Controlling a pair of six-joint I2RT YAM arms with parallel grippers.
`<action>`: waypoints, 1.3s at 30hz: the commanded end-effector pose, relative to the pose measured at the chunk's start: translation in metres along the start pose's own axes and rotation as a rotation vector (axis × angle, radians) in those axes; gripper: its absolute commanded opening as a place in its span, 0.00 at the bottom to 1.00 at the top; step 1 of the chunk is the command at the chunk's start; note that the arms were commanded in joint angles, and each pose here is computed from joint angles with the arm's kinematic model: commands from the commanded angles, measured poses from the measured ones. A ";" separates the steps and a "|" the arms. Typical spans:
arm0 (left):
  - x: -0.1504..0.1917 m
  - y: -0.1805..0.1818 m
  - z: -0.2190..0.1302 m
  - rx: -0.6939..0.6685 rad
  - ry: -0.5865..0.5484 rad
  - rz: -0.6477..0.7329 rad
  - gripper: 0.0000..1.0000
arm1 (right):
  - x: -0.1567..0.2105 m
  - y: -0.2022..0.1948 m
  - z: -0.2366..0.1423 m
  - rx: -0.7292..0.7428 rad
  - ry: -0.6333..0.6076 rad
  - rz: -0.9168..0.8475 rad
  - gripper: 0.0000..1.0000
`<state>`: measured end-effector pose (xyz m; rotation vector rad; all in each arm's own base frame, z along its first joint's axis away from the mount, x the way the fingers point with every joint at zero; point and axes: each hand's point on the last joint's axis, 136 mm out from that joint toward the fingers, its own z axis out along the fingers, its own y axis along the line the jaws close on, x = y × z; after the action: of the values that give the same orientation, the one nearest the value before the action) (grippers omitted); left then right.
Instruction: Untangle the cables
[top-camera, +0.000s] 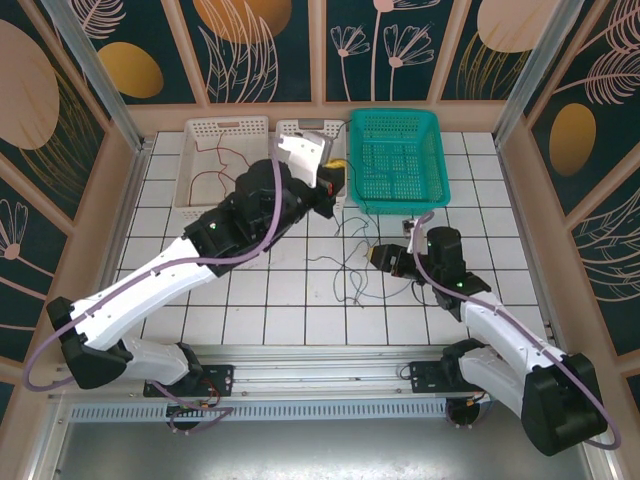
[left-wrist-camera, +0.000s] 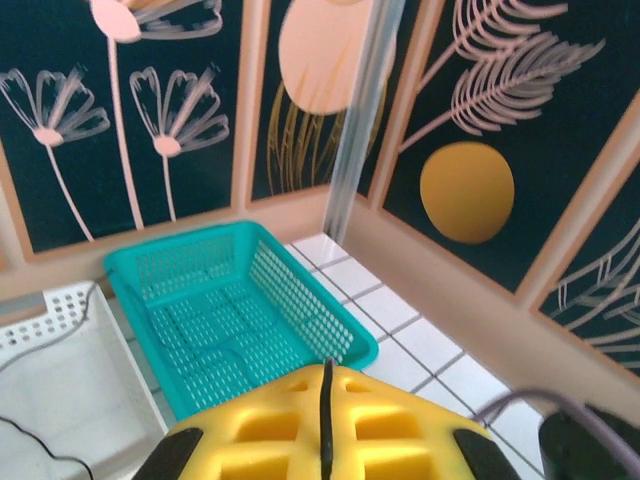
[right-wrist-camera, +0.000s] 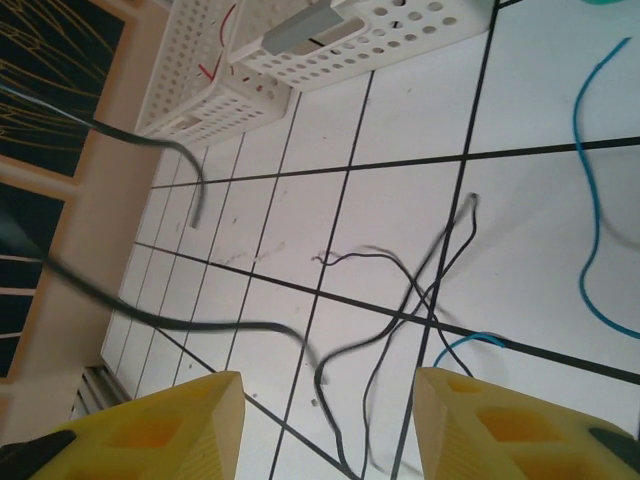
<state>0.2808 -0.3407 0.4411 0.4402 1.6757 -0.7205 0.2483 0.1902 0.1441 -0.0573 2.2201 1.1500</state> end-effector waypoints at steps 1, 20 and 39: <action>-0.023 -0.001 -0.001 0.002 -0.034 0.017 0.00 | 0.002 0.018 0.003 -0.092 -0.017 -0.046 0.49; -0.063 0.122 0.051 -0.222 -0.095 0.009 0.00 | 0.043 -0.084 0.011 0.510 0.080 0.028 0.49; 0.032 0.232 0.172 -0.300 0.079 -0.087 0.00 | 0.051 -0.106 0.019 0.609 0.091 0.021 0.48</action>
<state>0.5355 -0.2895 0.3306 0.2254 1.8889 -0.4616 0.2385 0.1480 0.0241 0.1589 2.6012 0.4603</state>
